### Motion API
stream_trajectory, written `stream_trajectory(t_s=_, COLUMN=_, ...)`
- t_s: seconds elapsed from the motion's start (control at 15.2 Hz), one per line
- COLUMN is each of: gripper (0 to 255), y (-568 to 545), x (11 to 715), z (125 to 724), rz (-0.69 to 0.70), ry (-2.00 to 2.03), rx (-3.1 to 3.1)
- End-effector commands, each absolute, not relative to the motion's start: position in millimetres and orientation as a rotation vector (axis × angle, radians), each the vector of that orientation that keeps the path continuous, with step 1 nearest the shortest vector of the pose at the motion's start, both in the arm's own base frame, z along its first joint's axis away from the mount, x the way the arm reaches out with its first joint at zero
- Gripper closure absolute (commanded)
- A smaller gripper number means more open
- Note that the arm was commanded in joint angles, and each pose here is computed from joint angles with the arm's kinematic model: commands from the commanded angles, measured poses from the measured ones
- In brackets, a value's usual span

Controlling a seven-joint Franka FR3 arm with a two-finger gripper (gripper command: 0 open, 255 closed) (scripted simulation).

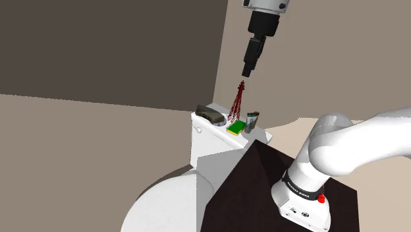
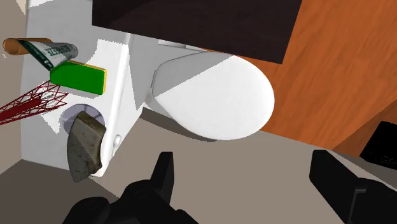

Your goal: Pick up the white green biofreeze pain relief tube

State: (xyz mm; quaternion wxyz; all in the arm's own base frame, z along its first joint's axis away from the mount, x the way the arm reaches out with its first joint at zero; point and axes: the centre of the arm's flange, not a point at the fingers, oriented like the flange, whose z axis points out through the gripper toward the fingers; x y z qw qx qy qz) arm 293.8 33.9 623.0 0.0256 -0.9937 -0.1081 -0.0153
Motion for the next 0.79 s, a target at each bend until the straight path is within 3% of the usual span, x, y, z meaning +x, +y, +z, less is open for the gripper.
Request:
stream_trajectory(t_s=0.0, gripper=0, y=34, x=294, z=623, rz=-0.047, ry=-0.334, rx=-3.072)
stream_trajectory(t_s=0.73, gripper=0, y=-62, x=294, z=518, rz=-0.063, ry=-0.516, rx=-3.078)
